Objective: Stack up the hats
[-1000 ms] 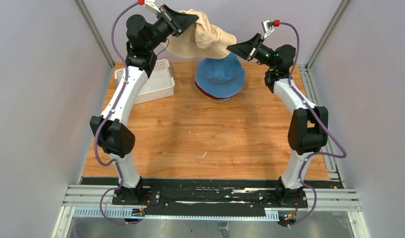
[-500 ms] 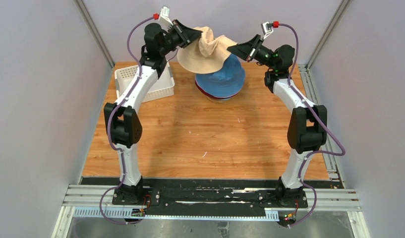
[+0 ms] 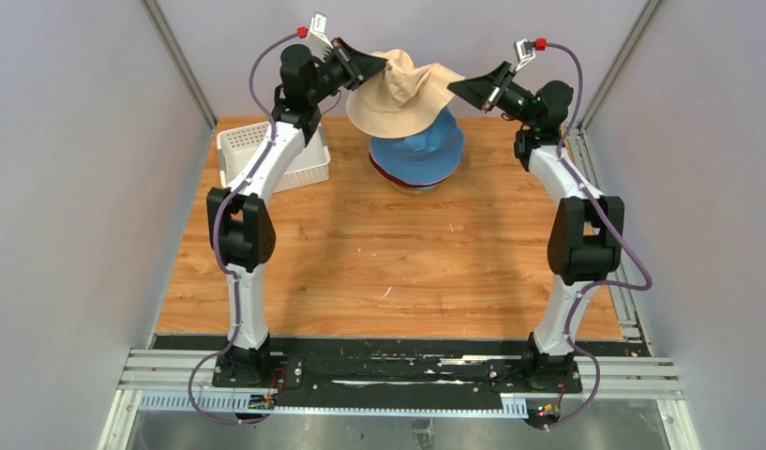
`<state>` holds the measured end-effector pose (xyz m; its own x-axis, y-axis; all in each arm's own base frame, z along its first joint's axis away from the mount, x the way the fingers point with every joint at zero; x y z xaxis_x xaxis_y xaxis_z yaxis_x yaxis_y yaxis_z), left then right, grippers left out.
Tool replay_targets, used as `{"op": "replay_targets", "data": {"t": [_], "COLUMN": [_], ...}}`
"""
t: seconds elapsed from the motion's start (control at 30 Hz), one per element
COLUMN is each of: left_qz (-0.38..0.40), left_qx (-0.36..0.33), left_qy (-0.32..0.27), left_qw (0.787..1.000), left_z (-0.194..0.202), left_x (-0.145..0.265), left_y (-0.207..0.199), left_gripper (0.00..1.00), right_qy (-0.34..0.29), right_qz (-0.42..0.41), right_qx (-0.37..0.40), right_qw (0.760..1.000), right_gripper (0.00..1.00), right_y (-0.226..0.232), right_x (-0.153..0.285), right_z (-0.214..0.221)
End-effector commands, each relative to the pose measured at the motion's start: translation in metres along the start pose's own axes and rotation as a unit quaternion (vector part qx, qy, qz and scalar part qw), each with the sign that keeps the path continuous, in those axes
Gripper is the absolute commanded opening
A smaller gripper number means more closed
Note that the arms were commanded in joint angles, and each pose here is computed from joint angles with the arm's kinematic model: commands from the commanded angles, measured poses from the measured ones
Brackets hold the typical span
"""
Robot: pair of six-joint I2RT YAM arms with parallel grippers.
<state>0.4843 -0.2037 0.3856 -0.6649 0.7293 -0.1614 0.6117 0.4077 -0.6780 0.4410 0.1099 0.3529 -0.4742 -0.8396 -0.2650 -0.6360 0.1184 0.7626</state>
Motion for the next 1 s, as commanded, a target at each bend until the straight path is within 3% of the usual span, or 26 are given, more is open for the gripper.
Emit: {"op": "replay_targets", "data": {"t": [0.0,0.33,0.6,0.67,0.83,0.97], "left_qz": [0.045,0.054,0.044,0.044,0.045,0.046], "left_qx": [-0.017,-0.005,0.02,0.022,0.018,0.008], "left_qy": [-0.018,-0.009,0.018,0.019,0.016,0.004], "left_qw": [0.999,0.999,0.999,0.999,0.999,0.999], "left_z": [-0.013,-0.006,0.014,0.015,0.012,0.002], "left_x": [-0.009,-0.022,-0.028,-0.028,-0.027,-0.022], "left_y": [-0.019,-0.01,0.01,0.011,0.008,0.0], "left_gripper": [0.0,0.0,0.03,0.09,0.4,0.5], "right_qy": [-0.011,-0.008,-0.015,-0.016,-0.013,-0.018], "right_qz": [-0.022,-0.016,-0.011,-0.006,-0.004,-0.002], "right_qx": [0.052,0.043,0.012,0.01,0.01,0.012], "right_qw": [0.998,0.999,1.0,1.0,1.0,1.0], "right_gripper": [0.01,0.01,0.01,0.01,0.01,0.0], "right_y": [0.014,-0.009,-0.017,-0.013,0.002,0.011], "right_x": [-0.006,-0.016,0.009,0.015,0.028,0.034], "right_z": [-0.029,-0.039,-0.027,-0.023,-0.01,-0.009]}}
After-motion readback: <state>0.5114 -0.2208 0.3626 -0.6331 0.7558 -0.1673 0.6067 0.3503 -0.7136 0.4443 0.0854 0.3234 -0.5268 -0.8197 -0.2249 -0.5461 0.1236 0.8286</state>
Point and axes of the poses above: each gripper's point midway between its finger pads, its own x axis back along the fingers, its own y axis along the line the jaws close on, z = x × y, the point moved 10 cm from there along x, back along the fingers, and after that the axes turned 6 degrees about -x, right-handed, at the moved point
